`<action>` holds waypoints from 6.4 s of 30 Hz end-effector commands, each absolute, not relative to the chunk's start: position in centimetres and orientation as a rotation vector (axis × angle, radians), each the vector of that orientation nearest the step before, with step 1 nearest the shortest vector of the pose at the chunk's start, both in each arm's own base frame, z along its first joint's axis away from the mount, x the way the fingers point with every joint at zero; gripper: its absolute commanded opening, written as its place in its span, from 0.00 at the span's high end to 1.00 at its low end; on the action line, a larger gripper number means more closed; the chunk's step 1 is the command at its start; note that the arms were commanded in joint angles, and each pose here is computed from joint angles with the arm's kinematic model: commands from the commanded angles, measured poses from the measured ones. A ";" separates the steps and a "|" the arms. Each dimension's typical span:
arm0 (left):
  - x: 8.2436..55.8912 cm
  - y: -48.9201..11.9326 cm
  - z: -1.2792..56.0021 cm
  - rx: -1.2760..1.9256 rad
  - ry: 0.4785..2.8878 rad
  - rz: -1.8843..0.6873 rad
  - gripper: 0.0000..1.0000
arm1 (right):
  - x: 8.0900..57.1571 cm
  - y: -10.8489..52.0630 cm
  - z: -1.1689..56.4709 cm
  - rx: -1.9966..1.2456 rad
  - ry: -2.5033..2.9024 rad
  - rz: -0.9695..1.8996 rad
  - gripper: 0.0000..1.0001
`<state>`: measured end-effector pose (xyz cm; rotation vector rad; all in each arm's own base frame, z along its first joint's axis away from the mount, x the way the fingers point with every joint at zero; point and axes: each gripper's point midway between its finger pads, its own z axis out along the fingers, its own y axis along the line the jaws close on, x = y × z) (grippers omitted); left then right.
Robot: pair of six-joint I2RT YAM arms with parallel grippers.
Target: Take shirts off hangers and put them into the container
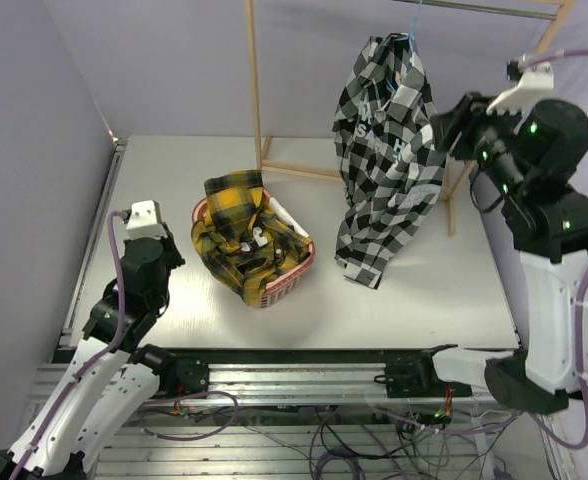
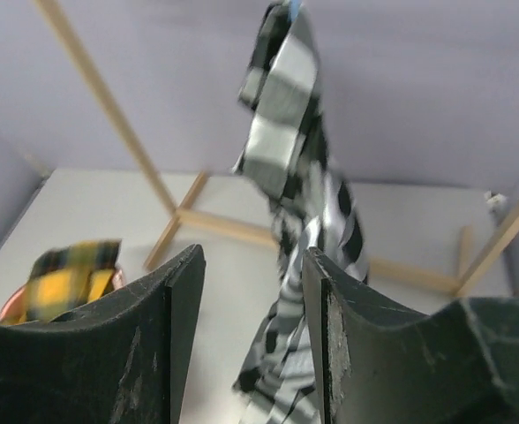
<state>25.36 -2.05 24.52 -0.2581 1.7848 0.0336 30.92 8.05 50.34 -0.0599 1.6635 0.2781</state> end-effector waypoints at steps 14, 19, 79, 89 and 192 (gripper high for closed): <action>25.1 -3.4 26.6 -0.115 1.746 -0.029 0.69 | 43.0 6.4 47.9 -0.029 1.774 -0.030 0.59; 25.2 -3.7 26.5 -0.102 1.750 -0.041 0.69 | 43.1 5.8 46.9 -0.017 1.798 -0.052 0.64; 25.0 -7.5 27.1 0.048 1.724 -0.233 0.49 | 40.4 5.2 51.3 -0.066 1.589 -0.030 0.48; 25.1 -7.3 26.9 0.046 1.723 -0.222 0.51 | 42.5 5.5 44.9 -0.079 1.779 -0.024 0.48; 26.1 -20.0 43.9 0.721 1.454 -0.362 0.29 | 12.8 17.1 42.0 -0.723 1.619 1.049 1.00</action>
